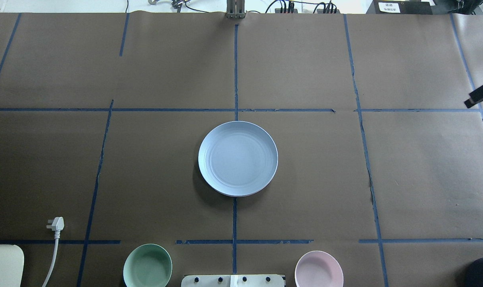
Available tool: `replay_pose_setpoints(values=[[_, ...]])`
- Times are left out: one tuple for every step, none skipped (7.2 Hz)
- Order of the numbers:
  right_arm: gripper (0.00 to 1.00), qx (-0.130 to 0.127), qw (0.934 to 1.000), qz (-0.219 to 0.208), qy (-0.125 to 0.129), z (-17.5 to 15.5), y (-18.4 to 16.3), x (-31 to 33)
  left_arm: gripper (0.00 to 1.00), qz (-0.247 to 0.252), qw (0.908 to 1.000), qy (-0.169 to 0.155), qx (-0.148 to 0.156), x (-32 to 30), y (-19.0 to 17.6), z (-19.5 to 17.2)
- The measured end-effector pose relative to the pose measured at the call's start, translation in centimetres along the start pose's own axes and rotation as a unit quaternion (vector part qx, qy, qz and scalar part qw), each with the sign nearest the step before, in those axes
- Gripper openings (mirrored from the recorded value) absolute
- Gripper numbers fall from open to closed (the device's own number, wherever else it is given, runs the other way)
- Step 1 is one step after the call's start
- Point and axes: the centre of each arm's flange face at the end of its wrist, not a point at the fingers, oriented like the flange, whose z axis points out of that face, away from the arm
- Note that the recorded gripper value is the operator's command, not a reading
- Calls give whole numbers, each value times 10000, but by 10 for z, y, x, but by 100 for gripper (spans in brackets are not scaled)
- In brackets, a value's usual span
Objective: Stack three plates with pink and blue
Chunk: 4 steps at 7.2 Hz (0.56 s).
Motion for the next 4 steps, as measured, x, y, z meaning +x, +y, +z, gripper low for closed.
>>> replay_pose_setpoints(values=[[100, -62, 10000, -32, 57, -8, 35, 42, 100, -40, 10000, 12, -29, -2, 2, 3], [100, -175, 9998, 49, 95, -6, 70, 71, 100, -56, 10000, 12, -37, -3, 3, 4], [100, -291, 9994, 176, 109, 2, 99, 89, 100, -62, 10000, 6, -37, -4, 5, 4], [100, -380, 9988, 290, 113, 9, 117, 98, 100, -82, 9999, -3, -59, -4, 9, 5]])
